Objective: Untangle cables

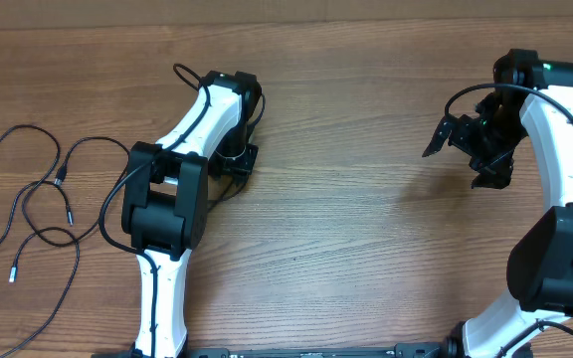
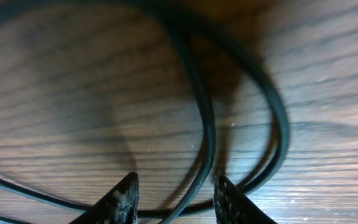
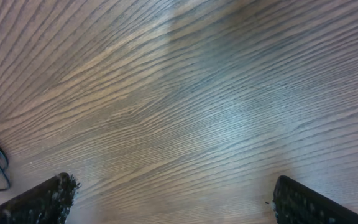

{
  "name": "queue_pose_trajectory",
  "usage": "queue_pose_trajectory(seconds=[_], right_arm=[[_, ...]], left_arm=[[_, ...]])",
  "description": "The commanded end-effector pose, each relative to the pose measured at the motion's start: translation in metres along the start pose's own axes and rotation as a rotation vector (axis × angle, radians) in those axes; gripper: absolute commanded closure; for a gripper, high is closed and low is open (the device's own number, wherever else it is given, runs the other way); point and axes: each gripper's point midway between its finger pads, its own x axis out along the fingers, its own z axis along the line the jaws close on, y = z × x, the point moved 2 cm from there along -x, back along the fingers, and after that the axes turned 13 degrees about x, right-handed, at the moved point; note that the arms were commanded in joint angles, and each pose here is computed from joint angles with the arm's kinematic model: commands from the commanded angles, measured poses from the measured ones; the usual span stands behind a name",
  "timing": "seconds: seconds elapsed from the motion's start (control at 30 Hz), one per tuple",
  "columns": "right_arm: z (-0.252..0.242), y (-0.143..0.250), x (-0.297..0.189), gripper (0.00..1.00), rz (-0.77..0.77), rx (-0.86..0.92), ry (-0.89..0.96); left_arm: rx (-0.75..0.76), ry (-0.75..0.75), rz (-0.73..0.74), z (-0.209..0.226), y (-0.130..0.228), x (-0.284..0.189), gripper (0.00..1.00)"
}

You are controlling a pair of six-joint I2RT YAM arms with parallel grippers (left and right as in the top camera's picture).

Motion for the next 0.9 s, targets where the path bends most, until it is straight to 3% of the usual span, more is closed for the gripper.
queue_pose_trajectory(seconds=[0.0,0.07,0.1,0.2,0.37,0.5,0.7,0.87], right_arm=[[0.000,0.002,-0.006,0.00,-0.021,-0.012,-0.006],[0.000,0.002,-0.006,0.00,-0.021,-0.012,-0.006],[0.000,0.002,-0.006,0.00,-0.021,-0.012,-0.006],[0.000,0.002,-0.006,0.00,-0.022,-0.012,-0.006],[0.000,0.001,-0.006,0.00,-0.023,-0.012,-0.007],[0.001,0.001,-0.006,0.00,-0.024,-0.012,-0.007],[0.001,0.001,-0.006,0.00,-0.027,-0.013,-0.009],[0.002,-0.001,-0.006,0.00,-0.033,-0.014,-0.014]], left_arm=[[-0.021,-0.011,0.054,-0.004,0.010,0.020,0.62],[-0.022,0.002,0.069,-0.007,0.015,0.030,0.62],[-0.022,0.011,0.079,-0.009,0.017,0.034,0.67],[-0.020,0.015,0.099,-0.011,0.023,0.038,0.95],[-0.039,0.005,0.082,-0.008,0.021,0.027,0.96],[-0.078,0.001,-0.013,-0.002,0.012,-0.009,0.96],[-0.109,-0.021,-0.290,0.010,0.012,-0.117,0.96],[-0.129,-0.044,-0.538,0.014,0.040,-0.206,0.96]])
